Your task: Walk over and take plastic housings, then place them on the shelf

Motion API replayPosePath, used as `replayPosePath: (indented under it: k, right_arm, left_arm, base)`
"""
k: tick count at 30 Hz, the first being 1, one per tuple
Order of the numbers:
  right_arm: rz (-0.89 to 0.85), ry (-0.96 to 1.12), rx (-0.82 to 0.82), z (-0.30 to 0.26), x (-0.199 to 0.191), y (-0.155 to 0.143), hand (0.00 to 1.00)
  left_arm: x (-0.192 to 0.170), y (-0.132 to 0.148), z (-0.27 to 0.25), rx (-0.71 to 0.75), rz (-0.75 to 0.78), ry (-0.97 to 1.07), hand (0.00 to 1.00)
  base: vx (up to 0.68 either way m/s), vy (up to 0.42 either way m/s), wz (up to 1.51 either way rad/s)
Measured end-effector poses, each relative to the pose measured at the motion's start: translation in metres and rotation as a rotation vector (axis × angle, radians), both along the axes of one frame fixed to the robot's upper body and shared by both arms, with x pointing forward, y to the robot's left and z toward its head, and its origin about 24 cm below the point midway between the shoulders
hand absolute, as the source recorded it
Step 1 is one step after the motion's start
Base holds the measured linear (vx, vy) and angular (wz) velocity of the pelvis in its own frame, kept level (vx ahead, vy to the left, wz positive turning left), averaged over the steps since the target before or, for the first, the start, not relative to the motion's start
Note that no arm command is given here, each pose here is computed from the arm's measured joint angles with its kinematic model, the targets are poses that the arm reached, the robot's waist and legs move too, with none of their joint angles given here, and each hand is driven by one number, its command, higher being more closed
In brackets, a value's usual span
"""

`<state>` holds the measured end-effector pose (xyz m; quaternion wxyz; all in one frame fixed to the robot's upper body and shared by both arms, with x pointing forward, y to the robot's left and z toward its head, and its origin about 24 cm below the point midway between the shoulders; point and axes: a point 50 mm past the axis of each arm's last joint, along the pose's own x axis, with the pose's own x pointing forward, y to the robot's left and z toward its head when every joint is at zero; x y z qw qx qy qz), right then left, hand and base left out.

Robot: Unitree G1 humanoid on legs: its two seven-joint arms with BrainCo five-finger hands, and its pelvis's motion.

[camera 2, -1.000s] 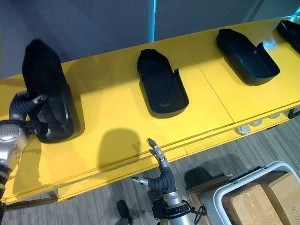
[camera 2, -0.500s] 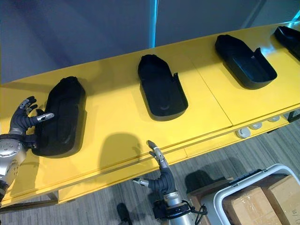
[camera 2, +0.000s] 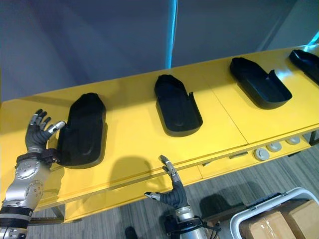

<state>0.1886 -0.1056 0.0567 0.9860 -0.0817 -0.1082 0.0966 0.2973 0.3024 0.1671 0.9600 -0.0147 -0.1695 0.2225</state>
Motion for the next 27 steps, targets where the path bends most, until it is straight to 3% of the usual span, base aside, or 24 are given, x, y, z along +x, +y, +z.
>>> replayPosePath:
  k: [4, 5, 8, 9, 13, 16, 22, 27]
  right_arm:
    - [-0.013, 0.039, -0.013, -0.008, -0.001, -0.003, 0.00]
    - [-0.016, 0.050, -0.012, -0.010, -0.002, -0.004, 0.00]
    - [-0.030, 0.081, 0.002, -0.015, -0.008, -0.005, 0.00]
    - [-0.043, 0.096, 0.016, -0.017, -0.011, -0.004, 0.00]
    - [-0.057, 0.126, 0.033, -0.022, -0.016, -0.006, 0.00]
    - [-0.030, 0.143, 0.033, -0.024, -0.019, -0.004, 0.00]
    - [-0.032, 0.142, 0.031, -0.024, -0.019, -0.005, 0.00]
    - [-0.022, 0.124, 0.021, -0.021, -0.016, -0.004, 0.00]
  left_arm:
    - [-0.014, 0.016, 0.002, 0.017, 0.131, -0.035, 0.00]
    - [-0.020, 0.018, 0.001, 0.076, 0.185, -0.026, 0.00]
    - [-0.054, 0.003, -0.006, 0.179, 0.357, -0.068, 0.00]
    - [-0.072, -0.011, -0.016, 0.213, 0.390, -0.068, 1.00]
    - [-0.114, -0.061, -0.055, 0.173, 0.245, 0.023, 1.00]
    - [-0.133, -0.110, -0.091, 0.063, 0.001, 0.170, 1.00]
    - [-0.135, -0.134, -0.113, -0.037, -0.188, 0.251, 1.00]
    - [-0.113, -0.137, -0.107, 0.015, -0.251, 0.202, 1.00]
  base:
    - [-0.03, -0.001, 0.07]
    - [-0.03, -0.003, 0.07]
    - [-0.02, 0.000, 0.08]
    - [-0.01, 0.001, 0.15]
    - [-0.04, -0.002, 0.10]
    - [-0.05, -0.004, 0.17]
    - [-0.05, -0.002, 0.04]
    - [-0.01, -0.001, -0.03]
